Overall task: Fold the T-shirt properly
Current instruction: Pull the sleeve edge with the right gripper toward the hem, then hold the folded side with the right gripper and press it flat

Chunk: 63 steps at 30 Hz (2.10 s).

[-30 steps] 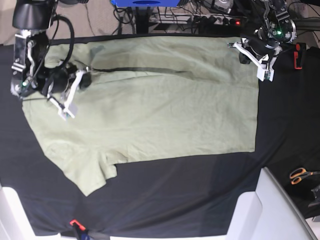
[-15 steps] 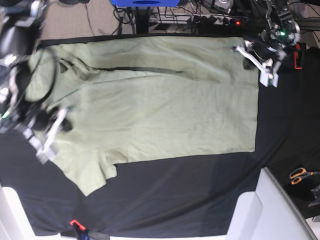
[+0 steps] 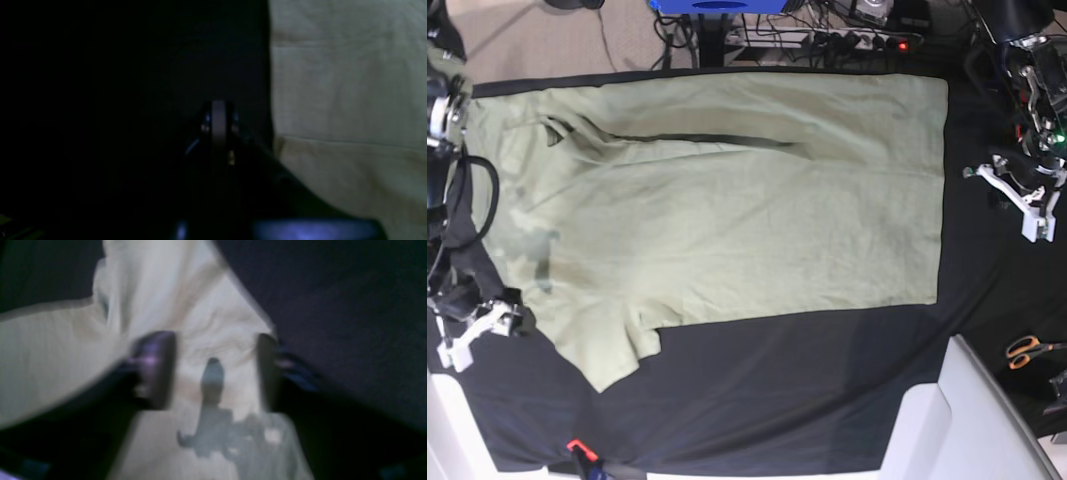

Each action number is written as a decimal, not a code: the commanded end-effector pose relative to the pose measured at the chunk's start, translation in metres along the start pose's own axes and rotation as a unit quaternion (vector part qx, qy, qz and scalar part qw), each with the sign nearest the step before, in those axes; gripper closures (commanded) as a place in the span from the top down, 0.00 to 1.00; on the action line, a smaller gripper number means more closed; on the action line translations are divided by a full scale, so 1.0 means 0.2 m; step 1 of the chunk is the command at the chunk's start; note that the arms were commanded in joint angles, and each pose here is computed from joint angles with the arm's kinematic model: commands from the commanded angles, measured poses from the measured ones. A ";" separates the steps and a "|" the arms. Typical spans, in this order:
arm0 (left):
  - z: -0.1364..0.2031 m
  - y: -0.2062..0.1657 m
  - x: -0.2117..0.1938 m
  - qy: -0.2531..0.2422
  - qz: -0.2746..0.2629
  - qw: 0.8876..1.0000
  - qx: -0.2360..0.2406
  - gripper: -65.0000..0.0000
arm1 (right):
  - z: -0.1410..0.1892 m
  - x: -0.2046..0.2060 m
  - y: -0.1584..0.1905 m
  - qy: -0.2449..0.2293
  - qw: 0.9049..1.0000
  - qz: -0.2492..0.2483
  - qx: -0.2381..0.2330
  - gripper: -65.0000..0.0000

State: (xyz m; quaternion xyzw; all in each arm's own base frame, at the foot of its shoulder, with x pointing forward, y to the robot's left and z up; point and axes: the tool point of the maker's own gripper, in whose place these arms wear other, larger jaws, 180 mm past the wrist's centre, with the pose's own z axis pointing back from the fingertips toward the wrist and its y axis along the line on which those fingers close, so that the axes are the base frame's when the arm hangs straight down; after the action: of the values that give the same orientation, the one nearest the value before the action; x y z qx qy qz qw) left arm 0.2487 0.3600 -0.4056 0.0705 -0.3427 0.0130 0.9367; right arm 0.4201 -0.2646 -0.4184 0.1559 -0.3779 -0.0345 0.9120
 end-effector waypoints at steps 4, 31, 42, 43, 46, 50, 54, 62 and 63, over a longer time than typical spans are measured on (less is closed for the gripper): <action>0.03 0.05 0.09 -0.025 -0.009 1.000 0.009 0.00 | 0.00 0.06 -0.13 -0.039 0.998 -0.050 -0.017 0.97; 0.02 0.04 0.05 -0.017 -0.006 1.000 0.006 0.00 | -0.10 -0.25 -0.12 0.026 0.998 -0.001 -0.061 0.00; 0.02 0.04 0.05 -0.016 -0.006 1.000 0.006 0.00 | 0.03 -0.22 -0.03 0.080 0.991 0.087 -0.069 0.00; 0.02 0.04 0.05 -0.016 -0.006 1.000 0.006 0.00 | 0.04 -0.21 -0.02 0.084 0.989 0.094 -0.071 0.00; 0.02 0.04 0.05 -0.016 -0.006 1.000 0.006 0.00 | 0.07 -0.24 0.03 0.102 0.986 0.109 -0.069 0.00; 0.03 0.04 0.03 -0.012 -0.007 1.000 0.006 0.00 | 0.17 -0.25 0.03 0.106 0.986 0.098 -0.085 0.00; 0.03 0.04 0.02 -0.010 -0.007 1.000 0.006 0.00 | 0.26 -0.25 0.06 0.113 0.982 0.113 -0.098 0.00; 0.03 0.04 0.01 -0.009 -0.007 1.000 0.006 0.00 | 0.38 -0.39 0.13 0.153 0.973 0.135 -0.109 0.00; 0.03 0.04 0.02 -0.009 -0.007 1.000 0.006 0.00 | 0.38 -0.42 0.15 0.158 0.973 0.133 -0.106 0.00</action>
State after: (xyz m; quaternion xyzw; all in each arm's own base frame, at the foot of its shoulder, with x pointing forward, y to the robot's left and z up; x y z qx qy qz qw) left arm 0.2376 0.3591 -0.4126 0.0690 -0.3298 0.0101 0.9415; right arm 0.2924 -0.2341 -0.4281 0.0197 -0.2174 0.0701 0.9734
